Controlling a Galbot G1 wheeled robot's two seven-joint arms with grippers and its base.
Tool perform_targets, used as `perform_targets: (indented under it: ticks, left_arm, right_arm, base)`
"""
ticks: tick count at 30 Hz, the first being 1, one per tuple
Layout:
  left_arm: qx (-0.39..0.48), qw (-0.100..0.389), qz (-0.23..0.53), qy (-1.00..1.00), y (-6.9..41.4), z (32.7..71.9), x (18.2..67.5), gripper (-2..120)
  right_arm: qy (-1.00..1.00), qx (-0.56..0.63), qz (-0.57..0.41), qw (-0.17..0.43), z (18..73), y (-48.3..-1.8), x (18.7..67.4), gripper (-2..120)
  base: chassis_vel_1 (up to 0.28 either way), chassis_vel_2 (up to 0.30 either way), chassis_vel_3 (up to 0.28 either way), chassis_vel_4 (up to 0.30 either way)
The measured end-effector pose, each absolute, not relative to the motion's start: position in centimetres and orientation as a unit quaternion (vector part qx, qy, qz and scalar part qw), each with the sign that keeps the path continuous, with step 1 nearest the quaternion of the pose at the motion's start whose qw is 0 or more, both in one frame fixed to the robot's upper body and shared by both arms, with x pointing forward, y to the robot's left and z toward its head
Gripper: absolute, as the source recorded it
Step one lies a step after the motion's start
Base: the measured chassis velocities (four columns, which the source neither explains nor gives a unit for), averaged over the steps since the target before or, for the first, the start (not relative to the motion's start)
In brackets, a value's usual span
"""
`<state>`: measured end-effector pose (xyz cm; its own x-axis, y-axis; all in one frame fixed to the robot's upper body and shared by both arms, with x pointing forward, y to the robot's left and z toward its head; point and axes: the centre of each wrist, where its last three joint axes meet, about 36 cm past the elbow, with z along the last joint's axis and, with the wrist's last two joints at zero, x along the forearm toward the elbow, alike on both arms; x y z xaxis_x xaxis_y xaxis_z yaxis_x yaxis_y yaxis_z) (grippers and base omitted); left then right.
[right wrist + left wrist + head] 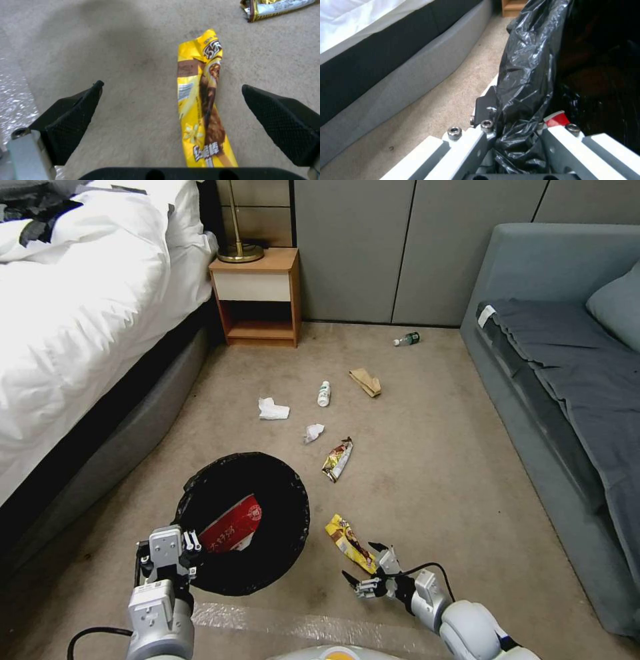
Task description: Pick up the trash bin, then pick up the garbage from the floor and place it into the trash bin.
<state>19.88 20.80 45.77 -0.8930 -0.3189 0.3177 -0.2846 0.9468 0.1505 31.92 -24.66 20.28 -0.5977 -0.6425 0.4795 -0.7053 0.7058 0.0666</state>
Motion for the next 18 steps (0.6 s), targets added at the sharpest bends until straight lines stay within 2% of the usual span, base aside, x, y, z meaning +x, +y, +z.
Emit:
perform_targets:
  ticks: [11, 15, 18]
  left_arm:
    - [0.157, 0.175, -0.052, -0.971, 20.7, 45.7, 19.7, 1]
    - [0.158, 0.175, -0.052, -0.970, 20.7, 45.7, 19.7, 1]
    - [0.159, 0.176, -0.052, -0.970, 20.7, 45.7, 19.6, 1]
  right_arm:
    - [-0.897, 0.371, 0.058, 0.233, 18.6, -23.4, 34.4, 97]
    - [-0.899, 0.366, 0.056, 0.235, 17.4, -23.2, 34.8, 89]
    - [-0.899, 0.361, 0.054, 0.242, 16.3, -23.1, 34.8, 77]
  base:
    - [0.000, 0.000, 0.000, 0.000]
    - [0.000, 0.000, 0.000, 0.000]
    - [0.000, 0.000, 0.000, 0.000]
